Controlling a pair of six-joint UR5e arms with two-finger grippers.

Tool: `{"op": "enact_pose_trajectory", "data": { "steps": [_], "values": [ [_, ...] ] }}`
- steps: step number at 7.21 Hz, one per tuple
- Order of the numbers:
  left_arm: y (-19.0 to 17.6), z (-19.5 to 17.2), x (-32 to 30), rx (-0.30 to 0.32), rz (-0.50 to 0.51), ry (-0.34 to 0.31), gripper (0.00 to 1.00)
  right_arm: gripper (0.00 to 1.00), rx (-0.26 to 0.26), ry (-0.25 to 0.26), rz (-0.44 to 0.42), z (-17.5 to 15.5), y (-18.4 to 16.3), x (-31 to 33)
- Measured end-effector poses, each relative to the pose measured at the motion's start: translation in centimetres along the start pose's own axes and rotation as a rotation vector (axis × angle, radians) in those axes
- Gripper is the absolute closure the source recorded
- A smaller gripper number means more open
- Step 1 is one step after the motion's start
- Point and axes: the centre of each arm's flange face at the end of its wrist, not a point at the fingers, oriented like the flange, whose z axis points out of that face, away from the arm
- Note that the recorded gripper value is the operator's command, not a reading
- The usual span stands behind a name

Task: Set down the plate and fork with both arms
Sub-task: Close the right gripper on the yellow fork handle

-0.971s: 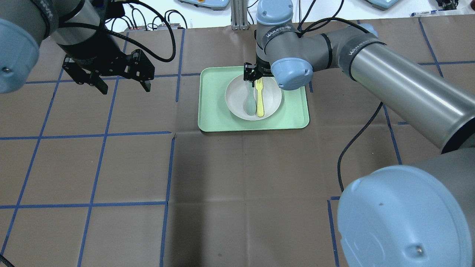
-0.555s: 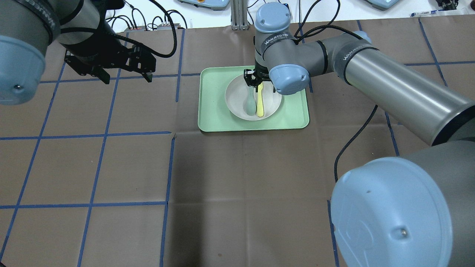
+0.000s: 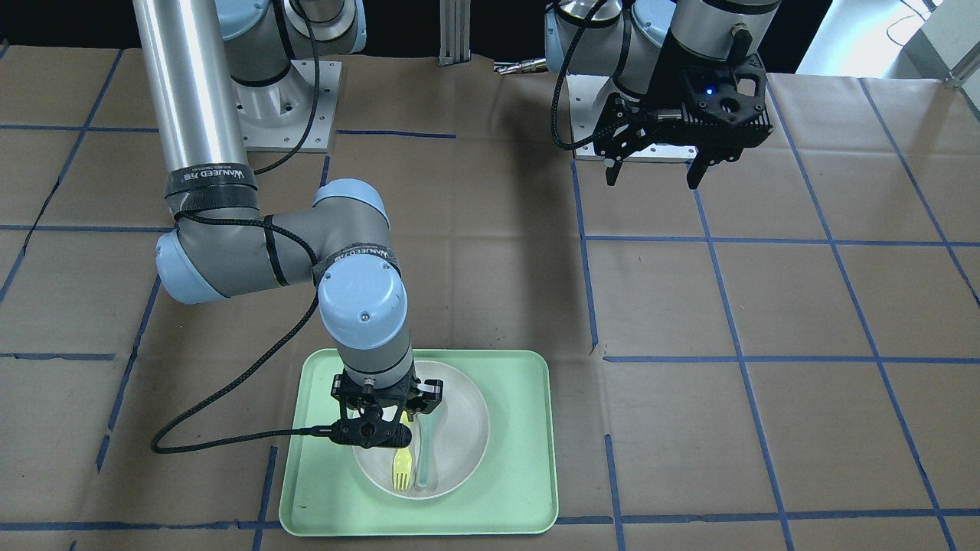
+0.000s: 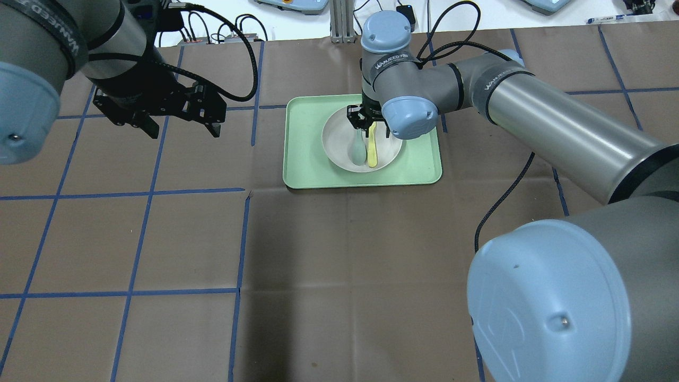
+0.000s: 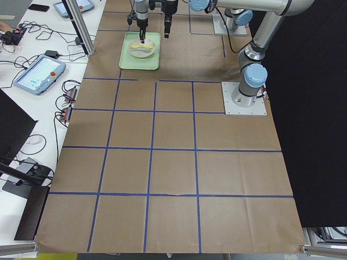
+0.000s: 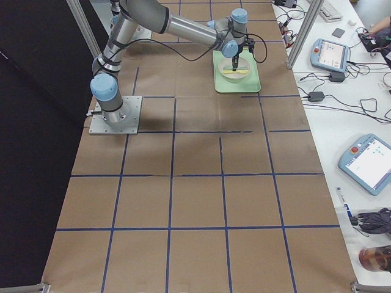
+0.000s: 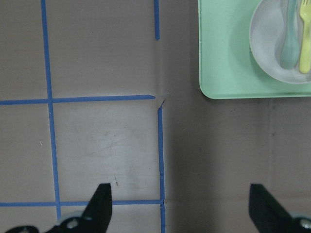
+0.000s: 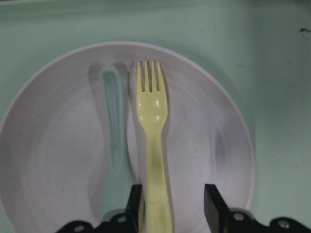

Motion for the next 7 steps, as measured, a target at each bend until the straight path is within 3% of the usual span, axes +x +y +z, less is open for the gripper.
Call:
{"op": "enact_pose_trajectory", "data": {
  "steps": [7],
  "values": [
    [1.0, -1.0, -0.5, 0.012, -0.006, -0.014, 0.0, 0.47, -0.04, 0.002, -0.004, 3.2, -0.2, -0.4]
  ]
}}
